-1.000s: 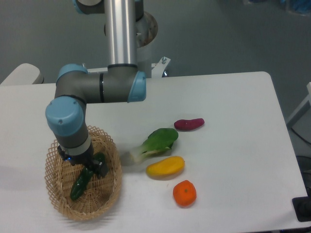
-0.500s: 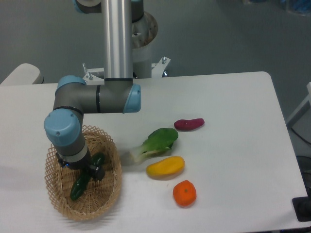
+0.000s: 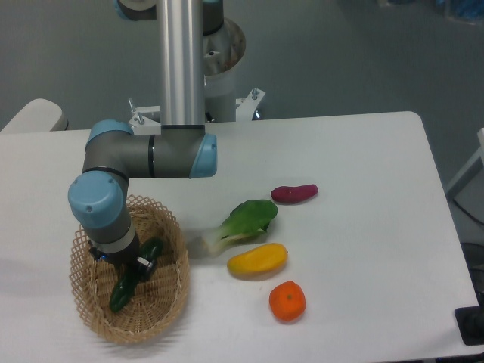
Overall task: Pick up the cucumber from the basket
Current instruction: 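Lower the gripper onto the cucumber and close on it, then lift the cucumber out of the basket and carry it beside the yellow pepper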
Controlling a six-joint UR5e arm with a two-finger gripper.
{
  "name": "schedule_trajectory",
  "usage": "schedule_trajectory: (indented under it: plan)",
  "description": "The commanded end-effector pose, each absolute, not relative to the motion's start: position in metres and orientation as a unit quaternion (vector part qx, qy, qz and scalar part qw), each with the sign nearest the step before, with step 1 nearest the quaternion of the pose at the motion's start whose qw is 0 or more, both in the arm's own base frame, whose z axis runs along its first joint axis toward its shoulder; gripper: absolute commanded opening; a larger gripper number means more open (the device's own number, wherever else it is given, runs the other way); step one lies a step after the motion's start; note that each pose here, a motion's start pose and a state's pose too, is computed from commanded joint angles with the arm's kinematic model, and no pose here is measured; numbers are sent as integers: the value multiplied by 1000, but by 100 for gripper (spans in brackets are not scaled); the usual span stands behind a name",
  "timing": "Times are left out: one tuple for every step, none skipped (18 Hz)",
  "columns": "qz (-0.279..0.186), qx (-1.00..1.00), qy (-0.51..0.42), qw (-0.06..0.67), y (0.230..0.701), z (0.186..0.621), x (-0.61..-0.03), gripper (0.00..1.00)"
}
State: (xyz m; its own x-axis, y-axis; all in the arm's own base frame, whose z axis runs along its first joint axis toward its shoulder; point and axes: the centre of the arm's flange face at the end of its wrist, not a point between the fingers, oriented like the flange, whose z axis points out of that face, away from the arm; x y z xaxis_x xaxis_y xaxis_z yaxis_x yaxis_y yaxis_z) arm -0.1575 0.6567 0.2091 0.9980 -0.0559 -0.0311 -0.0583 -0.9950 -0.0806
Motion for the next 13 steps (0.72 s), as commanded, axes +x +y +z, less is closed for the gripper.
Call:
schedule_trajectory:
  plan:
    - [16, -999, 29, 43, 658, 211, -159, 13]
    - [17, -998, 30, 45, 659, 214, -160, 12]
    - [18, -998, 35, 47, 659, 217, -161, 12]
    - [21, -998, 42, 52, 661, 224, -164, 11]
    - [26, -997, 46, 58, 661, 235, -170, 11]
    - [31, -996, 50, 63, 660, 248, -179, 11]
    - [43, -995, 52, 69, 658, 263, -193, 11]
    - [51, -994, 57, 73, 654, 276, -205, 11]
    - [56, -993, 66, 77, 651, 290, -215, 11]
    - [59, -992, 74, 77, 647, 303, -230, 11]
    - [62, -992, 80, 76, 641, 316, -247, 11]
    - [65, -991, 86, 74, 636, 327, -264, 11]
    - [67, -991, 94, 74, 631, 339, -277, 11]
